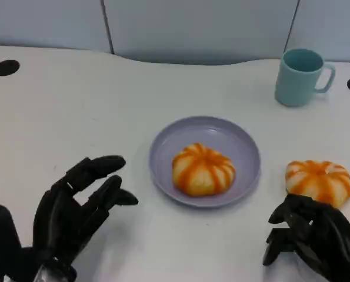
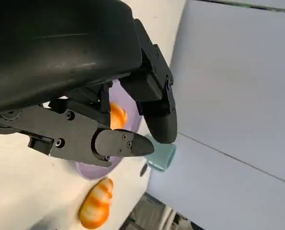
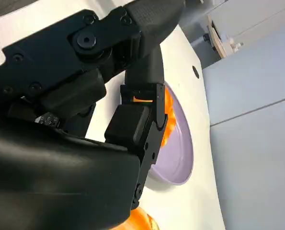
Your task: Grasp the bread from the table and place it into the plate.
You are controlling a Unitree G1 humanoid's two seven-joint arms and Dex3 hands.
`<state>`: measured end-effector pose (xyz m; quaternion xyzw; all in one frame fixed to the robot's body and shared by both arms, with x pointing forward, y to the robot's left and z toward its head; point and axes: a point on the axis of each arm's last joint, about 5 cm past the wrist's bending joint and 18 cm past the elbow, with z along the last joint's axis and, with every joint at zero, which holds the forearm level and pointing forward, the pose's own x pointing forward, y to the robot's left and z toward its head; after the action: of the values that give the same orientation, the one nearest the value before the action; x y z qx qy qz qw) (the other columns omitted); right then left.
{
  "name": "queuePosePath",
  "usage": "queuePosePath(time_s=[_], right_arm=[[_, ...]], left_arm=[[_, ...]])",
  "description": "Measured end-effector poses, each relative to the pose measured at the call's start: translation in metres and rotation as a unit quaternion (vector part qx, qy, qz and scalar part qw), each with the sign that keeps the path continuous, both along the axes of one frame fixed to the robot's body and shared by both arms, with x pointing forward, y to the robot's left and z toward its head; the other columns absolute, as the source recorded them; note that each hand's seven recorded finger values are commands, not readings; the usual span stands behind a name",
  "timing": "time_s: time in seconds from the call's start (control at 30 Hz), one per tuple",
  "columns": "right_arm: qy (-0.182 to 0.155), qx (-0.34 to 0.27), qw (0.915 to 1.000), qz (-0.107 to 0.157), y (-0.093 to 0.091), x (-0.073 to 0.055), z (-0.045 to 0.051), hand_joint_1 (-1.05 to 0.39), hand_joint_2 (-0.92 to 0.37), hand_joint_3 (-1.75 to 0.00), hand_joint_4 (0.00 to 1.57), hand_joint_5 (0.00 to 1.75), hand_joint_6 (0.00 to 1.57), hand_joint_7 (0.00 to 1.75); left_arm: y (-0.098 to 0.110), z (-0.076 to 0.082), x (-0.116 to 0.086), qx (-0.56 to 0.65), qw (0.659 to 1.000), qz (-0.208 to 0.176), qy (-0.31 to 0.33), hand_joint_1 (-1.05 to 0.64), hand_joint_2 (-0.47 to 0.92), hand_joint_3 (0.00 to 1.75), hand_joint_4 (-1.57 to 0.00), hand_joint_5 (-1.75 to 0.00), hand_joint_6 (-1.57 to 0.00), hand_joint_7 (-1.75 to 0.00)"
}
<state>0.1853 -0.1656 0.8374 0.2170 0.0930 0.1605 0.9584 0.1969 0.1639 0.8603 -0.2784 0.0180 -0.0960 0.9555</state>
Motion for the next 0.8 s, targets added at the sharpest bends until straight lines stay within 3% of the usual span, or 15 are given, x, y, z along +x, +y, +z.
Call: queuePosePath(time_s=[0.2,0.43,0.8], right_arm=[[-0.001,0.001,1.0000,0.001,0.000,0.000,0.0001,-0.92,-0.81,-0.01,1.38,0.90,1.20,0.84],[-0.003,-0.002,1.0000,0.002,-0.002,0.000,0.0004,-0.94,-0.81,-0.01,1.40,0.88,1.23,0.82],[-0.002,-0.004,1.0000,-0.001,-0.004,0.000,0.0001,-0.96,-0.80,0.00,1.43,0.87,1.24,0.83]], left_arm=[[0.002,-0.009,-0.011,-0.006,0.999,-0.005,0.035,-0.23,0.92,0.43,-0.63,-1.53,-0.58,-1.33],[0.006,-0.014,-0.016,-0.010,0.999,-0.004,0.047,-0.26,0.92,0.47,-0.64,-1.58,-0.56,-1.41],[0.012,-0.018,-0.019,-0.004,0.999,0.020,0.045,-0.24,0.92,0.51,-0.65,-1.60,-0.60,-1.38]])
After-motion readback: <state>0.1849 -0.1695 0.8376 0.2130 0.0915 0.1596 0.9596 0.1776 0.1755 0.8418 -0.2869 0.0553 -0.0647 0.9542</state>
